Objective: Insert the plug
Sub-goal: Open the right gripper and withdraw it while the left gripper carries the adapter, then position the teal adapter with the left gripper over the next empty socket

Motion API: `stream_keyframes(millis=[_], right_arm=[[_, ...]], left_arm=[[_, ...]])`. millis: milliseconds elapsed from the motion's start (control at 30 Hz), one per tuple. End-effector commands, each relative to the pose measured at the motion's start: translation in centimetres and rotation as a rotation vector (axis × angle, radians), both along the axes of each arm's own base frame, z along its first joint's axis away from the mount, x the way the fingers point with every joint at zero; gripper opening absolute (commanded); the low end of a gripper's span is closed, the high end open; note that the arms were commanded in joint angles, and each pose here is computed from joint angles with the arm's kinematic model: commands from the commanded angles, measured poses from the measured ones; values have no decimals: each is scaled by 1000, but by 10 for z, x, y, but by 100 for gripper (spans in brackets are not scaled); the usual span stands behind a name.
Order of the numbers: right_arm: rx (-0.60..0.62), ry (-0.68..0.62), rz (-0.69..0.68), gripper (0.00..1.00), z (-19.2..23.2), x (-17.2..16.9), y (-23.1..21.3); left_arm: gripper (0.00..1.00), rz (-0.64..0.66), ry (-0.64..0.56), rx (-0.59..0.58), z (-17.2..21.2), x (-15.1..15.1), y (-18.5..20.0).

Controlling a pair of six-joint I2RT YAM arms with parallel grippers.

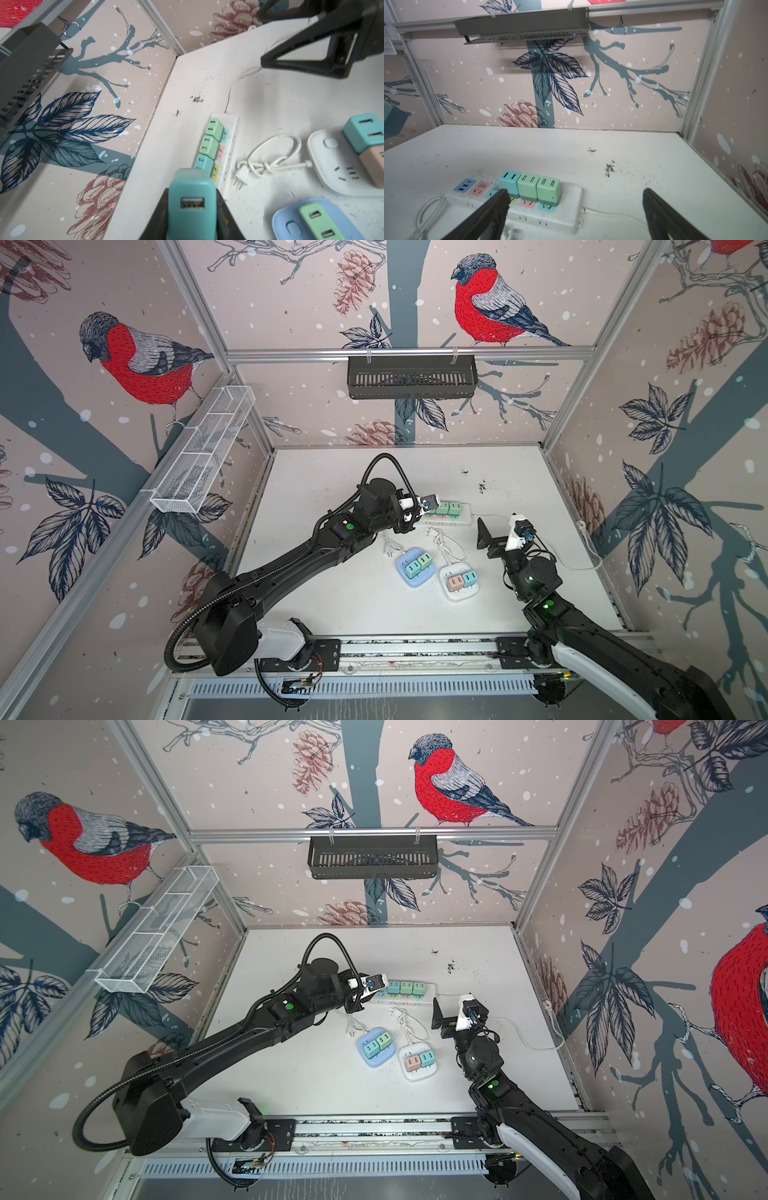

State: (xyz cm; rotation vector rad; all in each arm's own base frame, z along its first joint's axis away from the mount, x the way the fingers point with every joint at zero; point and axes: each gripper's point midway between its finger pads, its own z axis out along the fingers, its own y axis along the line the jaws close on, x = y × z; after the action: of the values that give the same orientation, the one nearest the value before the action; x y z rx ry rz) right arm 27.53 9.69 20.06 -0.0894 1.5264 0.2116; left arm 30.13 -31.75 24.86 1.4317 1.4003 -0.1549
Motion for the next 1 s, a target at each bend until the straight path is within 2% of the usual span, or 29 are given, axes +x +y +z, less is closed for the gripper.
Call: stream_keyframes(millis=[0,67,167,267,600,833,967], right_arm=[[98,40,-27,100,-10,1,-9],[147,51,-72,99,-20,0,-21],[162,39,-25,99,-30,-5,-23],[188,6,-39,99,-26,-7,-29],[210,-4,-37,99,-28,-10,-34],[215,-5,-33,100,-27,-8,-35],[224,2,-28,99,-28,-6,-37]], left_arm=[[0,8,-32,105,-12,7,10],[0,13,-13,148,-22,10,15],[0,22,33,190,-42,19,27],[0,29,68,212,-60,27,35],[0,-59,196,327,-125,49,27],[0,-112,221,345,-134,63,17],[0,-150,247,309,-134,73,16]])
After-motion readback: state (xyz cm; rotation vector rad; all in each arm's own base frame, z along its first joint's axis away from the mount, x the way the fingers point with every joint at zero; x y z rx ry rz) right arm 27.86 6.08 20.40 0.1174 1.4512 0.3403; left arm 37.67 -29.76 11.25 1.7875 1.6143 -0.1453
